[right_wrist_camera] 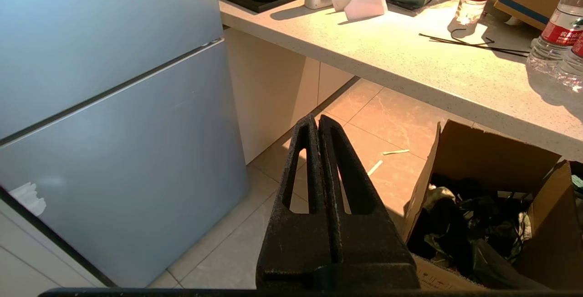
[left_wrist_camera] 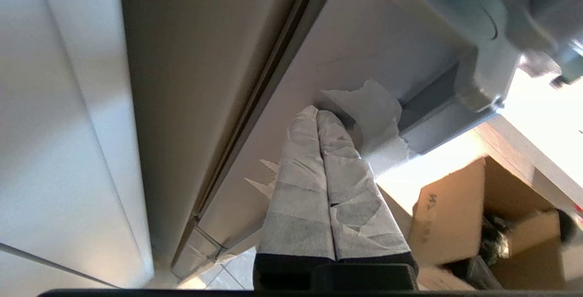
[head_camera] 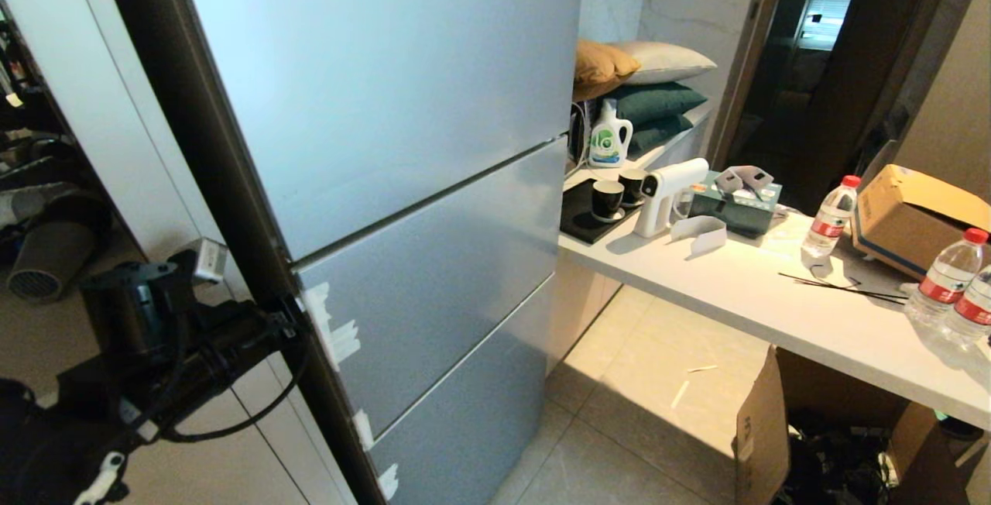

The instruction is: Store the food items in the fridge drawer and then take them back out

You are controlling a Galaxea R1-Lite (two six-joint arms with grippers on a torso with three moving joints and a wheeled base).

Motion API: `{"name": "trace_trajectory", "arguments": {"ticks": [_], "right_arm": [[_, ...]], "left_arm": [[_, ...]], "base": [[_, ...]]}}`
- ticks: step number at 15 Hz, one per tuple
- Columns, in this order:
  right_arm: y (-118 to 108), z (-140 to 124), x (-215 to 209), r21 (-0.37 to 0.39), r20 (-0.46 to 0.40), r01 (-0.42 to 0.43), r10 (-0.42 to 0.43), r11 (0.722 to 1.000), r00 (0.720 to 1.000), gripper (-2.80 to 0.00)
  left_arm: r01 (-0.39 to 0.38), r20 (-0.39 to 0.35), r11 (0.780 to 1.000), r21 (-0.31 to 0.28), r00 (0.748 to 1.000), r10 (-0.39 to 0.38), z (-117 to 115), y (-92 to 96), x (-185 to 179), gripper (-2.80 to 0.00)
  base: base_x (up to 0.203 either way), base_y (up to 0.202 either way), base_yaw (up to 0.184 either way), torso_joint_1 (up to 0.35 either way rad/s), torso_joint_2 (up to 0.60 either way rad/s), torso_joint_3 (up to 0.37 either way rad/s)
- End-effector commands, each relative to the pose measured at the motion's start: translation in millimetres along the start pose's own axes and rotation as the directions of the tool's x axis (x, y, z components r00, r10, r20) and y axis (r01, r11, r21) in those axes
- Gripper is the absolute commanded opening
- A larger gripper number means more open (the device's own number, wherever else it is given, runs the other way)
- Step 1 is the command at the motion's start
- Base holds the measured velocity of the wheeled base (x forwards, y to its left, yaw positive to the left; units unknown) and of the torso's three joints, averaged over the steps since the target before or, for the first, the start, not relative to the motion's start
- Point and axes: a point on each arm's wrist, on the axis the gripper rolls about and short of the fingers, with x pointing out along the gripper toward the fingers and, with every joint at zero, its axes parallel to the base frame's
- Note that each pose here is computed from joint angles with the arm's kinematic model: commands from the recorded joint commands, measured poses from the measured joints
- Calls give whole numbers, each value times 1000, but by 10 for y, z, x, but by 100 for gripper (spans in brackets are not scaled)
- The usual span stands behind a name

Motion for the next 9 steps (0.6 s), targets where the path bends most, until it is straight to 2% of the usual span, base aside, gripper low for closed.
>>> {"name": "trace_trajectory", "arguments": {"ticks": [1,9], "right_arm": [[0,0,1,0,-2,0,0,1000,1000,-280],[0,0,1,0,-2,0,0,1000,1000,-280]], "left_arm": [[26,-34,1000,3,999,-26,-67,-17,-30,-280],[31,-35,999,22,999,-31,-81,-12,-196,-280]], "base": [[0,0,0,0,0,0],[0,0,0,0,0,0]]}}
